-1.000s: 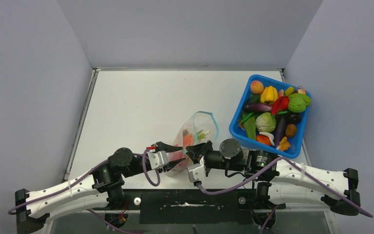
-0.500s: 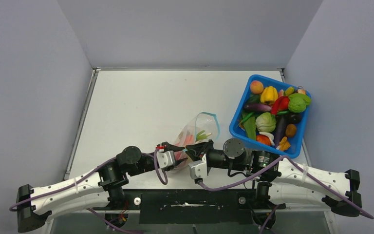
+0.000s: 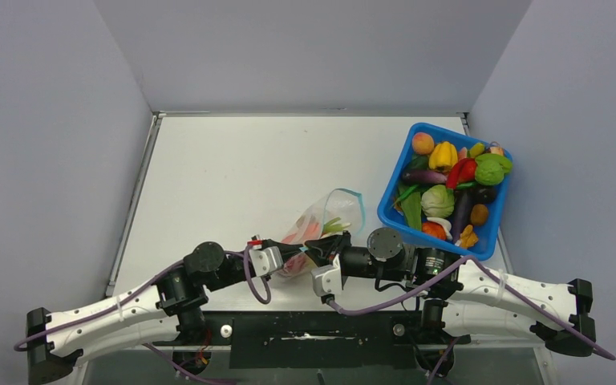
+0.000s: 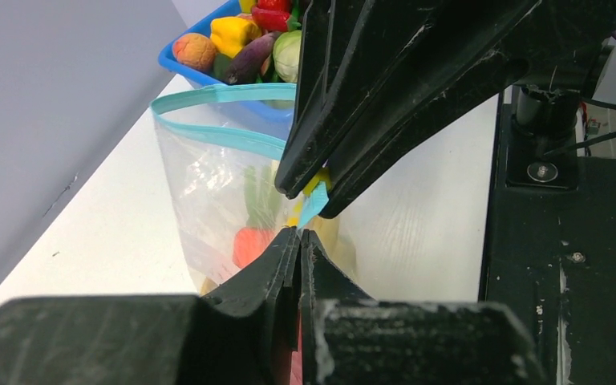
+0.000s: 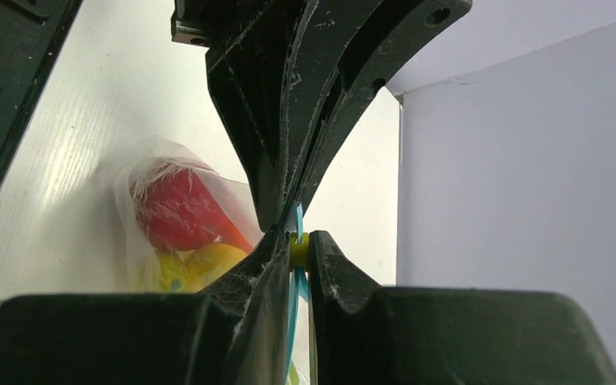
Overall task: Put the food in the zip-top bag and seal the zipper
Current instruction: Zip the zipper food storage bag at the center of the board.
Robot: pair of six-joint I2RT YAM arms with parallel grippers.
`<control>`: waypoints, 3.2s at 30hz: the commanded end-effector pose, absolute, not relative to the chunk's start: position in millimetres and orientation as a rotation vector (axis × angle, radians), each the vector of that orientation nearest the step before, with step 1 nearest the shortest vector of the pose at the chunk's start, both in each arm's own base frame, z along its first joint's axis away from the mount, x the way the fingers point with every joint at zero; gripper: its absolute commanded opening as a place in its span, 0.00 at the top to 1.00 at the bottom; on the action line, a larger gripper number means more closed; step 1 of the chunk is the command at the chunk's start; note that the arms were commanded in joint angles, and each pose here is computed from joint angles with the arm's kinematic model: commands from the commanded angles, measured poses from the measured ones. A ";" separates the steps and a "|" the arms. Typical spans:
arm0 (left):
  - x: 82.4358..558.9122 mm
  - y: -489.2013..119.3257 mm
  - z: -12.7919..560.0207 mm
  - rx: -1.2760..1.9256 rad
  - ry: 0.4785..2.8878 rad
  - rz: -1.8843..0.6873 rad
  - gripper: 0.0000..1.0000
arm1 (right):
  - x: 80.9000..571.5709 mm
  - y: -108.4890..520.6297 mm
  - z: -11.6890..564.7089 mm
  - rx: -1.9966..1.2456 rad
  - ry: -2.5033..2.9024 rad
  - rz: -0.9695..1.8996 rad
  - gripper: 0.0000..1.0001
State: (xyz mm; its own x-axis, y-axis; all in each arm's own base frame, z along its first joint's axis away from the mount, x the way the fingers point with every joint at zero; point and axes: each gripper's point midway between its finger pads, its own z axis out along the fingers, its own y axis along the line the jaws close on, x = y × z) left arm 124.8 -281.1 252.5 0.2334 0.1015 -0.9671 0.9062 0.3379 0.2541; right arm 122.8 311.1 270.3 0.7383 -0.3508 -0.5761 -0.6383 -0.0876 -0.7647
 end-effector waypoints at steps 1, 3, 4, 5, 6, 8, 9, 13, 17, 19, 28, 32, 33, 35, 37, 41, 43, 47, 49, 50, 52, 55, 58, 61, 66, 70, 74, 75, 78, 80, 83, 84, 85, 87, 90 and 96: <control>124.9 -277.3 285.1 1.015 1.120 -0.756 1.00 | 124.0 314.2 290.1 -1.652 0.793 0.311 1.00; 122.2 -276.1 285.7 1.022 1.108 -0.763 1.00 | 125.6 311.3 289.5 -1.654 0.814 0.315 1.00; 121.2 -275.5 286.0 1.024 1.103 -0.764 1.00 | 126.7 309.7 288.9 -1.655 0.827 0.316 1.00; 120.5 -274.9 285.6 1.027 1.101 -0.765 1.00 | 128.2 308.0 287.6 -1.659 0.838 0.315 1.00; 119.5 -274.4 285.4 1.030 1.097 -0.767 1.00 | 129.3 306.1 287.9 -1.659 0.845 0.316 1.00; 118.2 -272.9 285.2 1.034 1.087 -0.766 1.00 | 132.5 302.4 287.6 -1.656 0.863 0.320 1.00; 117.6 -271.9 285.4 1.033 1.085 -0.768 1.00 | 133.7 300.1 287.5 -1.657 0.871 0.323 1.00; 118.4 -267.6 288.4 1.014 1.074 -0.758 1.00 | 138.5 291.1 284.1 -1.668 0.910 0.324 1.00; 119.2 -264.2 292.8 0.996 1.062 -0.751 1.00 | 141.2 282.9 279.6 -1.677 0.940 0.325 1.00; 119.8 -263.3 292.8 0.993 1.064 -0.746 1.00 | 144.6 278.5 277.1 -1.676 0.964 0.323 1.00; 126.2 -264.5 299.7 0.925 1.104 -0.766 0.88 | 145.8 283.8 281.9 -1.657 0.942 0.345 1.00; 121.7 -274.0 298.1 0.973 1.106 -0.793 0.76 | 145.8 291.6 288.0 -1.625 0.901 0.362 1.00; 121.4 -275.8 297.2 0.983 1.109 -0.794 0.75 | 146.4 292.5 288.4 -1.622 0.899 0.363 1.00; 120.9 -278.8 295.3 0.997 1.116 -0.800 0.75 | 146.6 294.8 289.0 -1.621 0.894 0.367 1.00; 120.7 -280.2 294.8 1.001 1.116 -0.802 0.74 | 146.5 296.5 288.8 -1.623 0.893 0.372 1.00; 123.5 -281.3 297.8 0.980 1.119 -0.802 0.70 | 145.4 299.7 286.2 -1.635 0.894 0.387 1.00; 123.4 -282.4 300.4 0.979 1.112 -0.805 0.70 | 145.2 301.0 284.9 -1.638 0.894 0.393 1.00; 121.9 -285.6 303.6 0.990 1.098 -0.813 0.69 | 145.0 303.6 283.9 -1.645 0.893 0.401 1.00; 122.1 -286.6 304.8 0.993 1.095 -0.811 0.69 | 144.8 304.7 283.4 -1.649 0.891 0.404 1.00; 122.5 -286.8 305.6 0.993 1.093 -0.809 0.69 | 144.8 305.4 282.7 -1.652 0.892 0.406 1.00; 121.8 -287.7 307.4 0.997 1.087 -0.811 0.69 | 145.0 306.1 282.5 -1.656 0.893 0.406 1.00; 121.4 -287.6 308.7 1.005 1.083 -0.807 0.71 | 145.8 306.9 283.2 -1.658 0.892 0.403 1.00; 119.8 -289.0 306.1 1.028 1.081 -0.806 0.82 | 145.9 307.7 283.3 -1.660 0.890 0.404 1.00; 118.4 -289.8 303.6 1.048 1.084 -0.806 0.91 | 146.0 306.8 282.5 -1.662 0.893 0.401 1.00; 119.8 -284.8 302.7 1.043 1.092 -0.787 1.00 | 146.1 304.3 282.7 -1.663 0.902 0.394 1.00; 118.8 -282.9 302.7 1.042 1.089 -0.788 1.00 | 146.4 302.5 283.7 -1.656 0.904 0.388 1.00; 119.7 -282.3 302.4 1.047 1.105 -0.781 1.00 | 146.8 300.7 282.7 -1.654 0.909 0.384 1.00; 119.9 -281.7 304.0 1.047 1.108 -0.779 1.00 | 146.7 300.4 282.7 -1.653 0.910 0.383 1.00; 123.5 -277.9 305.7 1.040 1.136 -0.756 1.00 | 148.8 295.0 280.1 -1.652 0.931 0.362 1.00; 125.3 -274.4 307.6 1.034 1.149 -0.740 1.00 | 151.8 288.8 278.8 -1.644 0.948 0.339 1.00; 124.7 -270.3 310.2 1.041 1.154 -0.729 1.00 | 155.8 278.7 276.4 -1.630 0.971 0.316 1.00; 124.4 -269.5 307.7 1.048 1.163 -0.726 1.00 | 157.1 275.9 275.4 -1.627 0.979 0.310 1.00; 124.4 -268.9 304.3 1.059 1.173 -0.719 1.00 | 157.9 273.4 276.0 -1.623 0.983 0.306 1.00; 123.6 -266.9 313.3 1.056 1.166 -0.719 1.00 | 160.6 269.7 274.5 -1.624 0.996 0.292 1.00; 123.8 -266.9 312.1 1.065 1.170 -0.713 1.00 | 163.3 267.4 275.9 -1.626 1.000 0.276 1.00; 124.8 -267.2 308.4 1.080 1.188 -0.702 1.00 | 166.4 265.8 269.3 -1.644 1.013 0.262 1.00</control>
